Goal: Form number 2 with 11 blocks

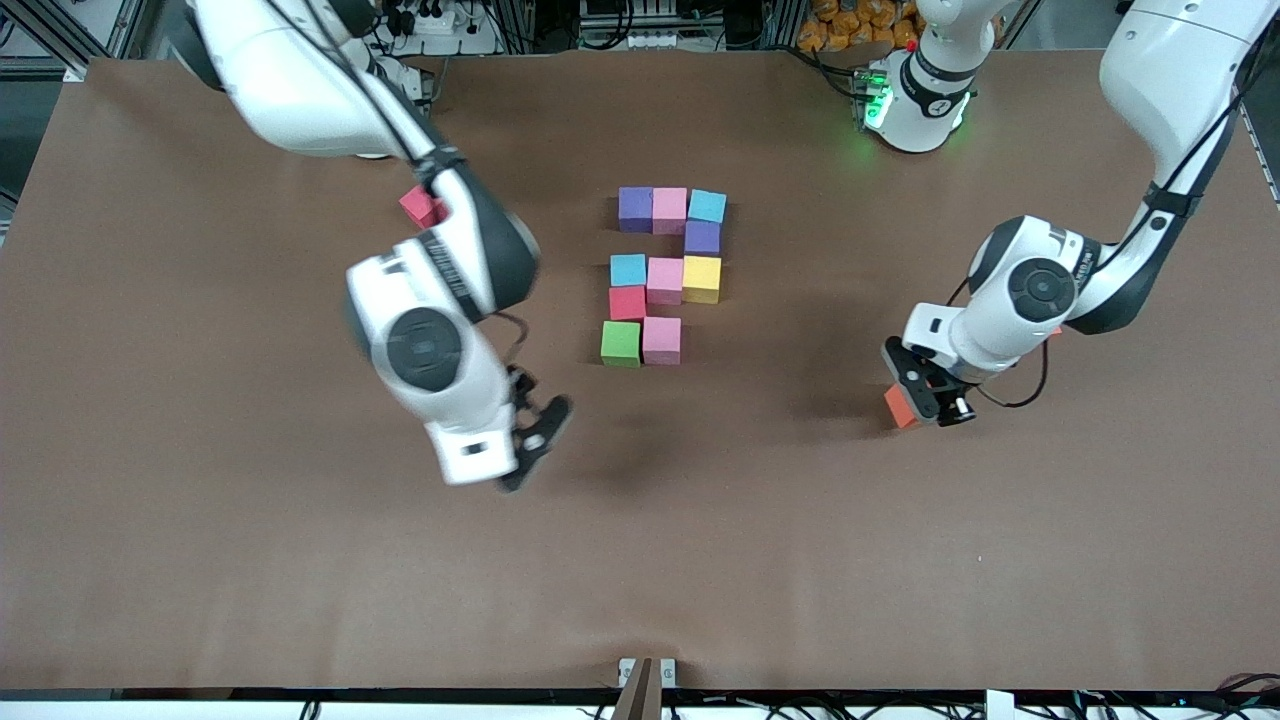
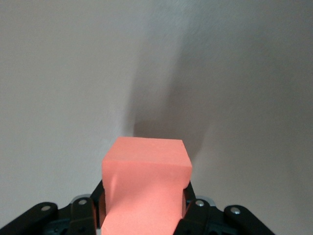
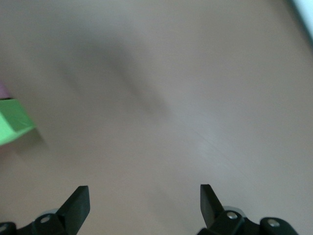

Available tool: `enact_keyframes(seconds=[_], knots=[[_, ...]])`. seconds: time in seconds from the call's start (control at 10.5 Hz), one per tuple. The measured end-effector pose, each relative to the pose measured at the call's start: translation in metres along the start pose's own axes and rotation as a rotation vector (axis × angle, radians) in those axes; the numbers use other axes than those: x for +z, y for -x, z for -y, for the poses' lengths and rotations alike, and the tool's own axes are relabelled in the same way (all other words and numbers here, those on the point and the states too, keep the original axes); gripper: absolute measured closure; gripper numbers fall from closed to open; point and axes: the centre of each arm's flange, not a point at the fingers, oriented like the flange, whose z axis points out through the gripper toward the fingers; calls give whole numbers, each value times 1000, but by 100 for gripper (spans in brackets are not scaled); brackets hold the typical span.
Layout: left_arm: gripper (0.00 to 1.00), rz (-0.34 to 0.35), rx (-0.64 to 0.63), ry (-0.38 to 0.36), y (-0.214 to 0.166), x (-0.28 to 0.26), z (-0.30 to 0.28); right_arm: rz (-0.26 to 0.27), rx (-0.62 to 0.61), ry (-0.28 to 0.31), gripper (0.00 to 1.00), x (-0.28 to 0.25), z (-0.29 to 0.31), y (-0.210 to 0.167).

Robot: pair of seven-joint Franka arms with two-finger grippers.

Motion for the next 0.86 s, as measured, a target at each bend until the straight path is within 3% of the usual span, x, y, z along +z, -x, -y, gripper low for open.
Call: enact_keyframes(seconds=[0.38, 0.57, 0.86], knots=[[40, -4, 37, 4, -20, 1, -13, -25, 278, 28, 0, -34, -94, 72], [40, -13, 50, 4, -27, -2, -16, -13, 393, 36, 0, -36, -109, 90], [40, -21, 71, 0, -33, -7, -18, -50, 495, 75, 0, -57, -104, 135]])
